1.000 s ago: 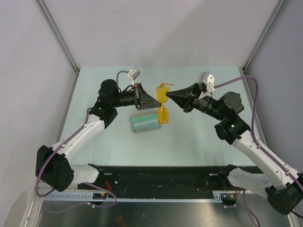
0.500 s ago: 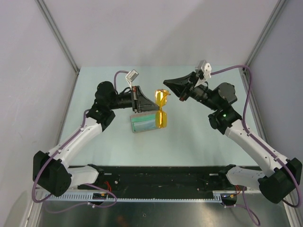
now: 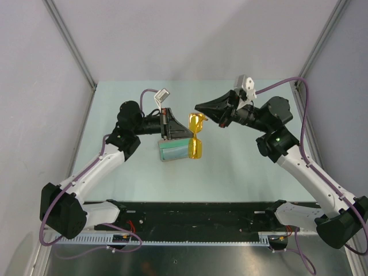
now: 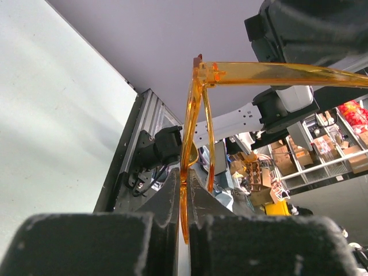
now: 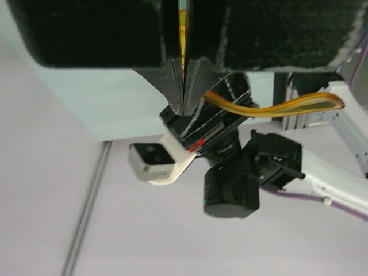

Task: Organize the sunglasses
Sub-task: Close the right temple of the sunglasses at the center of the board, then rotate the opened sunglasses case at the center of the board.

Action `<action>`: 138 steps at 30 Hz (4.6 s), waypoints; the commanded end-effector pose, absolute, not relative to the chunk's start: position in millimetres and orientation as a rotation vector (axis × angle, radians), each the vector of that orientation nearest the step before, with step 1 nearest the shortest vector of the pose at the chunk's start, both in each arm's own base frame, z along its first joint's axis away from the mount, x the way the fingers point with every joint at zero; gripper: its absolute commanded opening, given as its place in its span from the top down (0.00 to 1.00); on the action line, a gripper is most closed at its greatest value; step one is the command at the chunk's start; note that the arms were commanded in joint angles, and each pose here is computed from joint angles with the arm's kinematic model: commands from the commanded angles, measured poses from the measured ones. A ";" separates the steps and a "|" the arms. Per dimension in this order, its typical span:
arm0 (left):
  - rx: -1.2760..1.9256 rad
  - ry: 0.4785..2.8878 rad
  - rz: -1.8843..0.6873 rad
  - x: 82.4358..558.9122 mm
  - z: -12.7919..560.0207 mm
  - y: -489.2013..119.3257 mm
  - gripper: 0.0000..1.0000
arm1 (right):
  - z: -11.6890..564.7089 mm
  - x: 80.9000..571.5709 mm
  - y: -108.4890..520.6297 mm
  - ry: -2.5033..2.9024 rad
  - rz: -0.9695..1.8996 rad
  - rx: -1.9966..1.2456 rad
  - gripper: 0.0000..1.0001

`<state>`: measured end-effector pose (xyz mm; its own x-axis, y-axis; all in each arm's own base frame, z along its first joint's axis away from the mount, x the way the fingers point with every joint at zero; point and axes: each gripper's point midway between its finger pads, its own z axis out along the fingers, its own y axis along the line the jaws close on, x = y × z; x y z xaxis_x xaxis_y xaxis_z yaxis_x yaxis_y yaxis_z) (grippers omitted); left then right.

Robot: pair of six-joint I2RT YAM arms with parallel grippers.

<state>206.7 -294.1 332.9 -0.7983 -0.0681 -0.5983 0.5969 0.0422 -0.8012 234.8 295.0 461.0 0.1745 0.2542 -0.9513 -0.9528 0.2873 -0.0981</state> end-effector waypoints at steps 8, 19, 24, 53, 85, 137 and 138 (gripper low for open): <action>0.521 1.799 -1.754 215.7 345.3 -287.8 1.00 | 433.9 205.1 302.0 1.110 1.028 -1.034 1.00; 0.506 1.795 -1.764 218.6 354.6 -281.5 1.00 | 409.9 216.6 314.9 1.199 0.913 -1.027 1.00; 0.390 1.816 -1.697 237.6 342.9 -262.0 1.00 | 444.9 224.5 304.3 1.149 0.862 -0.871 0.86; -0.592 1.917 -1.115 316.3 236.8 -64.6 1.00 | 184.0 350.5 380.1 1.636 0.563 -1.549 0.04; -0.700 1.969 -1.074 318.6 197.1 -42.1 1.00 | 90.7 367.5 406.9 1.714 0.501 -1.955 0.10; -0.667 2.007 -1.065 308.4 178.1 -46.7 1.00 | 107.6 342.0 377.3 2.267 0.108 -1.233 0.88; -0.664 2.010 -1.067 307.3 177.5 -48.8 1.00 | 108.3 345.1 374.2 2.295 0.070 -1.142 0.89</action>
<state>311.5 -45.0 172.9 -0.5776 -0.7483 -0.3262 -0.1527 0.4916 -0.8573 342.9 370.9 86.9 -0.3565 -0.8170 -0.4532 -0.8676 0.4694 -0.1639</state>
